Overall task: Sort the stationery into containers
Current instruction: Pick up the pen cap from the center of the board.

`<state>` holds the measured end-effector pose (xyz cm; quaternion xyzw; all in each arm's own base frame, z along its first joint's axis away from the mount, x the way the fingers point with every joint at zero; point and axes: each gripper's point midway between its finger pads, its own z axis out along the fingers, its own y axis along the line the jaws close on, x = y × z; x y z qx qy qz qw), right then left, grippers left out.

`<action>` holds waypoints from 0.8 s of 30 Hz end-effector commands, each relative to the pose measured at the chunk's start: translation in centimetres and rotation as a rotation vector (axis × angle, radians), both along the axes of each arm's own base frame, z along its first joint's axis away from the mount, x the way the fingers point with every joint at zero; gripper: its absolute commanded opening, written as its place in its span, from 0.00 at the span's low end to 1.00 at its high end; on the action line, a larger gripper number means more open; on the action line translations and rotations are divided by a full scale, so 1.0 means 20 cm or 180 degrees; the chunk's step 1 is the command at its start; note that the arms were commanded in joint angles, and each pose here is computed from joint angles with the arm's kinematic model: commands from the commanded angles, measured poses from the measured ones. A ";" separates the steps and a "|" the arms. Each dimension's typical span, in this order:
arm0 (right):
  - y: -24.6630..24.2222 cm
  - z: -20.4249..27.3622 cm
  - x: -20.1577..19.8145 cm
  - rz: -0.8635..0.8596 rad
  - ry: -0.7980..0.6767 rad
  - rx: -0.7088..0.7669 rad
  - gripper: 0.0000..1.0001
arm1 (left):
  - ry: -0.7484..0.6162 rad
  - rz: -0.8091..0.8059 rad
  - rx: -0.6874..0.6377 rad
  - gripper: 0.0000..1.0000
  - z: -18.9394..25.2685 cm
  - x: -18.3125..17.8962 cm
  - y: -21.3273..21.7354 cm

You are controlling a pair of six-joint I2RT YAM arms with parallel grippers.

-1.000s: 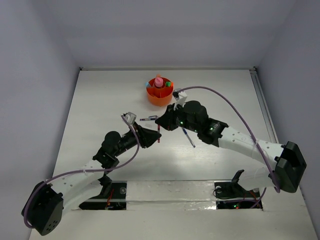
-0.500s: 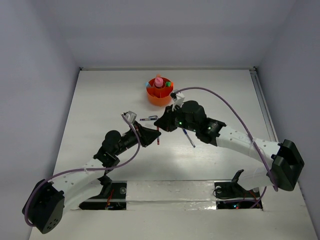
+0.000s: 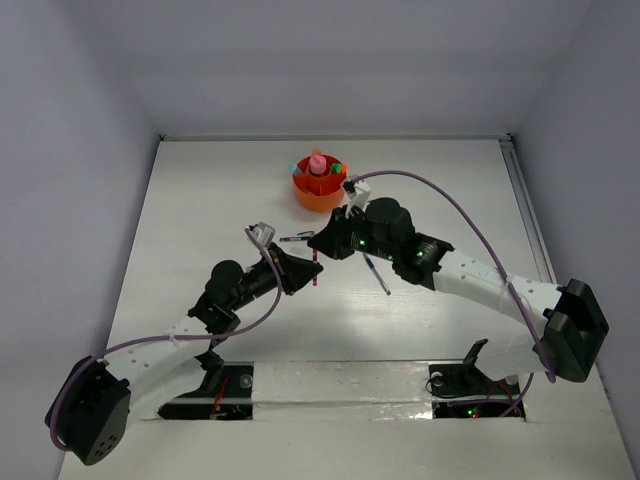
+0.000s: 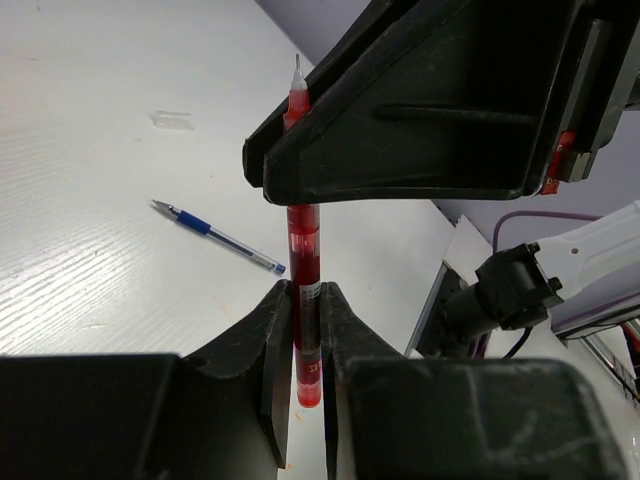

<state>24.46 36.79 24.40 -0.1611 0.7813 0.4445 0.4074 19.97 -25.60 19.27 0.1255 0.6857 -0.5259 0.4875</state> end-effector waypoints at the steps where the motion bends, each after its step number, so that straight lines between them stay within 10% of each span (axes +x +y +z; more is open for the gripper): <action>1: 0.03 0.16 0.01 0.0040 -0.0154 0.0250 0.00 | -0.0313 0.0016 -0.0189 0.00 0.17 0.01 0.00; 3: 0.01 0.15 0.03 0.0004 -0.0143 0.0217 0.02 | -0.0324 0.0046 -0.0183 0.00 0.17 0.01 0.00; 7: -0.06 0.15 0.02 -0.0058 -0.0190 0.0106 0.45 | -0.0259 0.0248 -0.0079 0.00 0.14 0.05 0.04; 12: -0.21 0.19 0.00 -0.0174 -0.0268 0.0110 0.55 | -0.0206 0.0479 0.0025 0.00 0.10 0.10 0.08; 15: -0.38 0.12 0.04 -0.0484 -0.0215 -0.0051 0.47 | -0.0229 0.0573 0.0057 0.00 0.10 0.11 0.11; 19: -0.65 -0.12 0.22 -0.1079 0.0103 -0.0245 0.00 | -0.0299 0.0601 0.0045 0.00 0.12 0.09 0.13; 24: -0.88 -0.43 0.36 -0.1705 0.0553 -0.0448 0.00 | -0.0340 0.0647 0.0030 0.00 0.12 0.08 0.16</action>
